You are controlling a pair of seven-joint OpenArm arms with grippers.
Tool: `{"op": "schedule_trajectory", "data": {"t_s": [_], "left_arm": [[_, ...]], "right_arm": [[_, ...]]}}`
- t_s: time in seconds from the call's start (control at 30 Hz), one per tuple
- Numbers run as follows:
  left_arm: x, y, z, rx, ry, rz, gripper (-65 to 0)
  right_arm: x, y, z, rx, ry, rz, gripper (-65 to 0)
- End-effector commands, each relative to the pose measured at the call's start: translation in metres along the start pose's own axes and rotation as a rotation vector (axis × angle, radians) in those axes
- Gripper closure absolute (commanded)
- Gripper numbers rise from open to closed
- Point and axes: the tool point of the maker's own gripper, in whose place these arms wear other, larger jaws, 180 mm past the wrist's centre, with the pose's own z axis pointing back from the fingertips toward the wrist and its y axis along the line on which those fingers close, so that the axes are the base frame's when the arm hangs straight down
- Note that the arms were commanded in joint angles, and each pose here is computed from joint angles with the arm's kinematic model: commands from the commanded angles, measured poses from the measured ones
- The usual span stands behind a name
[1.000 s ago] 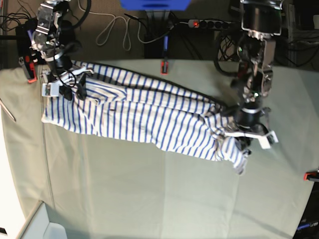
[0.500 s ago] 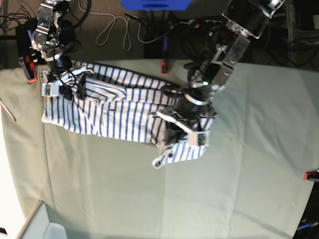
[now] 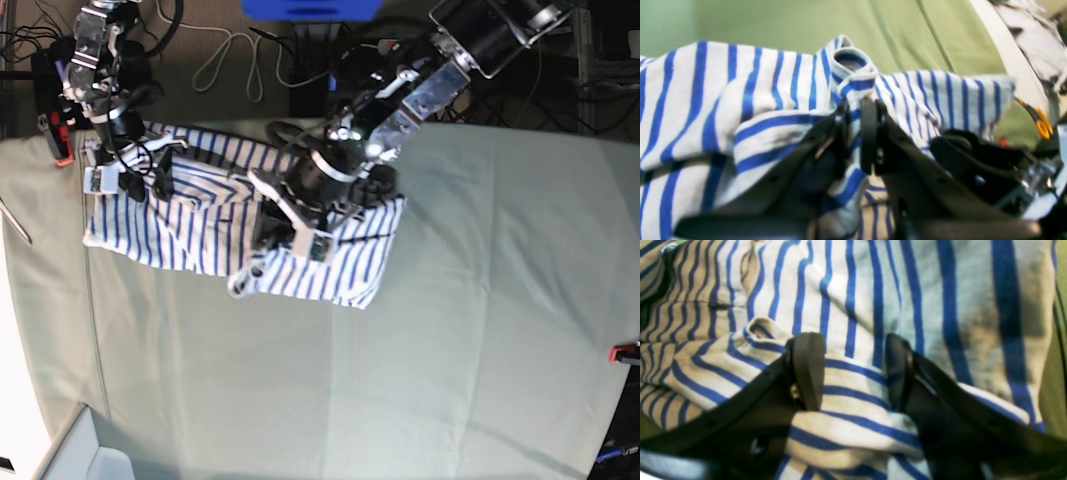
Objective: Layout the t-shirt on the table in an organized manner, then fold the t-shirt properly
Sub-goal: 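Carry the strip end with the left gripper over toward the right gripper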
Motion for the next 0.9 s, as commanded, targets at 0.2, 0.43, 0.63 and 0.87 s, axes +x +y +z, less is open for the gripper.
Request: {"op": "schedule_trajectory", "data": {"t_s": [0.2, 0.43, 0.63, 0.87], "left_arm": [[-0.008, -0.002, -0.009, -0.017, 0.019, -0.047, -0.4], [-0.013, -0.008, -0.014, -0.018, 0.033, -0.03, -26.0], [0.009, -0.034, -0.01, -0.077, -0.027, -0.005, -46.4], [0.042, -0.022, 0.008, -0.086, -0.107, -0.034, -46.3]], "right_arm": [[0.012, -0.003, 0.001, -0.002, -0.036, 0.007, -30.0], [0.021, -0.002, 0.001, 0.001, -0.055, 0.023, -30.2], [0.045, -0.005, 0.008, -0.012, -0.11, 0.064, -30.2], [0.085, -0.018, 0.031, -0.11, -0.237, 0.066, -32.3]]}}
